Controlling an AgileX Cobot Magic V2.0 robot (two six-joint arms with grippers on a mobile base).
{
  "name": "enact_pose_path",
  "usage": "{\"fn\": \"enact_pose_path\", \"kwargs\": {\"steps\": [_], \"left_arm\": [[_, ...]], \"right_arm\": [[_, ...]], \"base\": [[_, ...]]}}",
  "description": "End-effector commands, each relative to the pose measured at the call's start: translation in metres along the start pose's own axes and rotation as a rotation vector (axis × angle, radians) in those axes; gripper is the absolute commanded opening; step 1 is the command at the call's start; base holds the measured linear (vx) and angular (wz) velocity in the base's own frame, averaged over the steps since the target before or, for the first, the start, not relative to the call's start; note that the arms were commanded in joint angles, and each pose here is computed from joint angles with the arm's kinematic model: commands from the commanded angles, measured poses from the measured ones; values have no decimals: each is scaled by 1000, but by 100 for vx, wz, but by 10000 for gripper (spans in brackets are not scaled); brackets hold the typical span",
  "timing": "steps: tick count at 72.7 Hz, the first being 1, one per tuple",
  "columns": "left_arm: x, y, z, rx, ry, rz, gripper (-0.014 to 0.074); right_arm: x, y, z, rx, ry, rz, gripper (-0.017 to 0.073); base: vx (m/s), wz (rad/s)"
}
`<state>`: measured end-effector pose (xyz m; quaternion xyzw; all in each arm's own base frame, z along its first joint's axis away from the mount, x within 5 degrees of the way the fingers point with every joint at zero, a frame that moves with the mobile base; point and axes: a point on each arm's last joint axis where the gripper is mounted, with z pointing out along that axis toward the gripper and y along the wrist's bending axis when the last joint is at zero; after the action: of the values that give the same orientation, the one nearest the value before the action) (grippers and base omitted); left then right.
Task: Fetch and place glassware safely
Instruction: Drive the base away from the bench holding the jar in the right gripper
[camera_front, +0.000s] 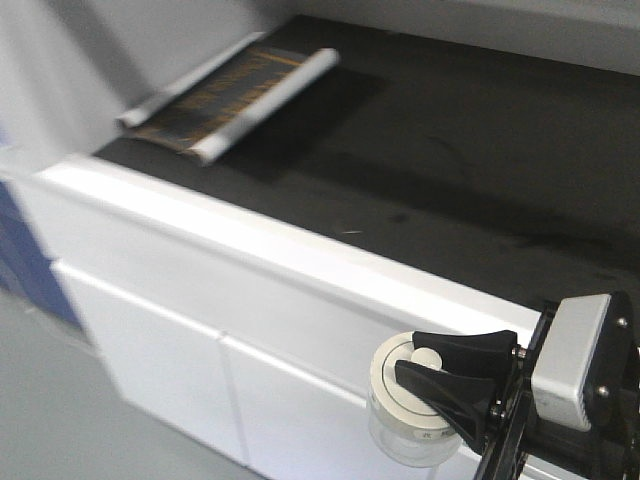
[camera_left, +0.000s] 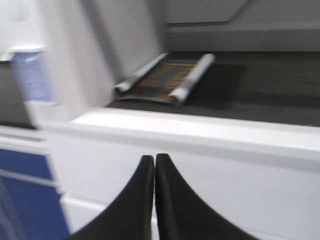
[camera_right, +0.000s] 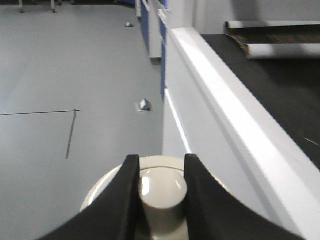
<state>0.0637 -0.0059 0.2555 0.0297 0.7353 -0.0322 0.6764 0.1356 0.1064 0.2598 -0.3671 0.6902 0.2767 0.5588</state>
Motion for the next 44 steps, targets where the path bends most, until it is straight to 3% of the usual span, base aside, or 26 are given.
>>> {"fn": "enact_pose_path", "kwargs": {"steps": [1,44], "left_arm": [[-15,0,-1,6,-87,-8,-7],[-15,0,-1,6,-87,-8,-7]], "right_arm": [[-15,1,-2,-22,-79,6,-1],[-14,2,-2,-23,-76,4,-1]], "base": [[-10,94],[-4,83]]}}
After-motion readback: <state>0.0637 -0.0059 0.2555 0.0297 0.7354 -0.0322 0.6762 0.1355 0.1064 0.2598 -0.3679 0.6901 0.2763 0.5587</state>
